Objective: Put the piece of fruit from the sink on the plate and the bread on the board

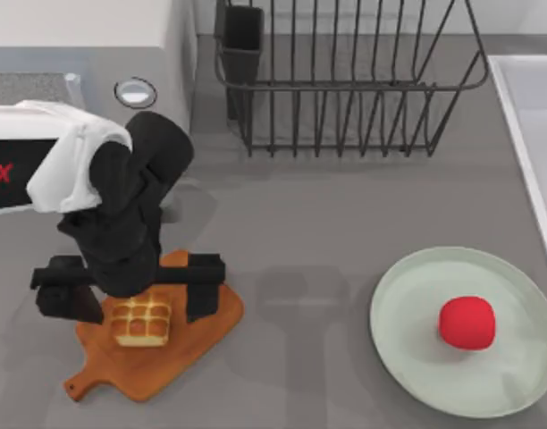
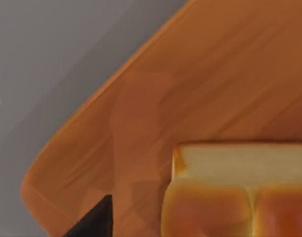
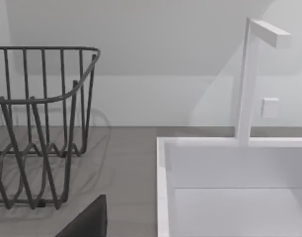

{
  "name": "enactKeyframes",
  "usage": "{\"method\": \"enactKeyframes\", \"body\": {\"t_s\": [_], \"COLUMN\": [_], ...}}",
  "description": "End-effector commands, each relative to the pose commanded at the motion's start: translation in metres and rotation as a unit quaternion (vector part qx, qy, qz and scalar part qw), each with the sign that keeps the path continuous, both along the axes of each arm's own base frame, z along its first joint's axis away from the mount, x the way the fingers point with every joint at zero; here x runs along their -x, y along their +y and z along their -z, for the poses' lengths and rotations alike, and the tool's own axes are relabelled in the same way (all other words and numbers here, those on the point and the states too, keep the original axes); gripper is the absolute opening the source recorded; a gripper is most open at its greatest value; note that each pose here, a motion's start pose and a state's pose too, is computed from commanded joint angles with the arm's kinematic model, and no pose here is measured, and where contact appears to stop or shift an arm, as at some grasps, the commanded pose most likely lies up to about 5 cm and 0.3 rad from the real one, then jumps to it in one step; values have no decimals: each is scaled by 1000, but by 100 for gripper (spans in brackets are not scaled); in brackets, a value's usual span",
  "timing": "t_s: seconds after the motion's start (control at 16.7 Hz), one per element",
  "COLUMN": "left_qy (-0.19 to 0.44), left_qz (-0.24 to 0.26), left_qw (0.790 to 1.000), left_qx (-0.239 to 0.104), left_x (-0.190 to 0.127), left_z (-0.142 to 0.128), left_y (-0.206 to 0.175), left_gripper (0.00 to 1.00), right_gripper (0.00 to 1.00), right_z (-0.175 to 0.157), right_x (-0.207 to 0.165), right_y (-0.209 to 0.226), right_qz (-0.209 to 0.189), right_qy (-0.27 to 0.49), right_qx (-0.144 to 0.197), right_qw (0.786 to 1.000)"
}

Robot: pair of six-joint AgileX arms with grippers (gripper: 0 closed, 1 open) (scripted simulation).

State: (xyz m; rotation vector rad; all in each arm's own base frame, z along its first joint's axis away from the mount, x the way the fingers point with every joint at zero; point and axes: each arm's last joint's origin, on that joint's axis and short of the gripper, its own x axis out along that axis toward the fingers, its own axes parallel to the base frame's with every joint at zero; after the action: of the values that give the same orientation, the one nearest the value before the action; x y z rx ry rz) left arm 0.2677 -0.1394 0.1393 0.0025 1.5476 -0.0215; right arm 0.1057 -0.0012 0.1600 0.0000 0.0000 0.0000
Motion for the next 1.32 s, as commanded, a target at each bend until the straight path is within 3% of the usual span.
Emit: {"method": "enactKeyframes", "body": {"t_s": [0.3,0.66,0.96,1.32], "left_qy": [-48,-226,-420,-614], "left_qz": [0,-1,-3,-7], "left_qw": [999,971,903,788], "left_qx": [23,81,95,49], "left_x": [5,49,106,152], "left_z": [-19,-63,-72,-44], "left_y": [11,60,102,129], "left_gripper": [100,100,100,100], "right_gripper": [100,100,100,100], "right_z": [0,0,0,0], "right_x": [0,0,0,0], "right_y": [0,0,0,0], "right_qz": [0,0,0,0], "right_qy": [0,0,0,0], "right_qx": [0,0,0,0], "right_qw": [1000,1000,1000,1000]}}
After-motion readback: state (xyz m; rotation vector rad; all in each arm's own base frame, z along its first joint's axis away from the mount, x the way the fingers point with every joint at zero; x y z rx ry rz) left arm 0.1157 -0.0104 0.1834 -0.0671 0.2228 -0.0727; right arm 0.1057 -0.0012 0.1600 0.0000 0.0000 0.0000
